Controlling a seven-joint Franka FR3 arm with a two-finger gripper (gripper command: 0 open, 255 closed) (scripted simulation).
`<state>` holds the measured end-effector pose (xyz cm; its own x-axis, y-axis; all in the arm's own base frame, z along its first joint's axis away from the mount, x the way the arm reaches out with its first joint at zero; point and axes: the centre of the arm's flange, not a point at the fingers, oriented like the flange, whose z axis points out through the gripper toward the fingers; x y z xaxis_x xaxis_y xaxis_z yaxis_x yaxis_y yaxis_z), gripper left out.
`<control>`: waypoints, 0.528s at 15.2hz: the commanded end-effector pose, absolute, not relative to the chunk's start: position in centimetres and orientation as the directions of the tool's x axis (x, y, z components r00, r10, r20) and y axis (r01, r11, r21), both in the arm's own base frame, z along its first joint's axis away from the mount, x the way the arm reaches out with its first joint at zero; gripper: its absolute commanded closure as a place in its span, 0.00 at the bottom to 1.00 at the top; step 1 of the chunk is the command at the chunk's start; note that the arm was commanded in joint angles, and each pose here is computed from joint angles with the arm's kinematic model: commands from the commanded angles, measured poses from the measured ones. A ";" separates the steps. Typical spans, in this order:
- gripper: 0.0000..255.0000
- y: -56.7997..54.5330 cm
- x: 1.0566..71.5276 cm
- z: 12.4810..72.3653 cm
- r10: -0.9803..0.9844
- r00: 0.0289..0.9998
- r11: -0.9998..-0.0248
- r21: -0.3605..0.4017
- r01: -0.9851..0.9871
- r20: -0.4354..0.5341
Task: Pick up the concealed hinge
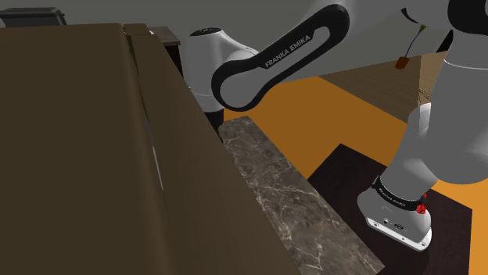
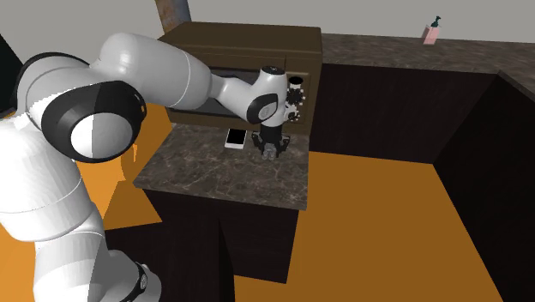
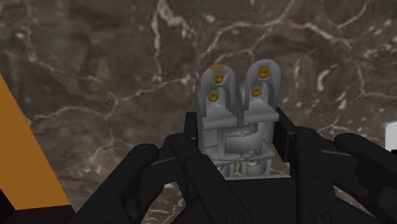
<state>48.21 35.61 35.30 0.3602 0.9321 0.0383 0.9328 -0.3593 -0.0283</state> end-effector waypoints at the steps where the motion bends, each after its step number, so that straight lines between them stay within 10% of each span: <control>1: 1.00 35.7 48.0 34.8 0.933 0.358 -0.357 -0.035 0.933 0.032; 8: 1.00 35.7 48.0 34.9 0.933 0.358 -0.357 -0.035 0.933 0.032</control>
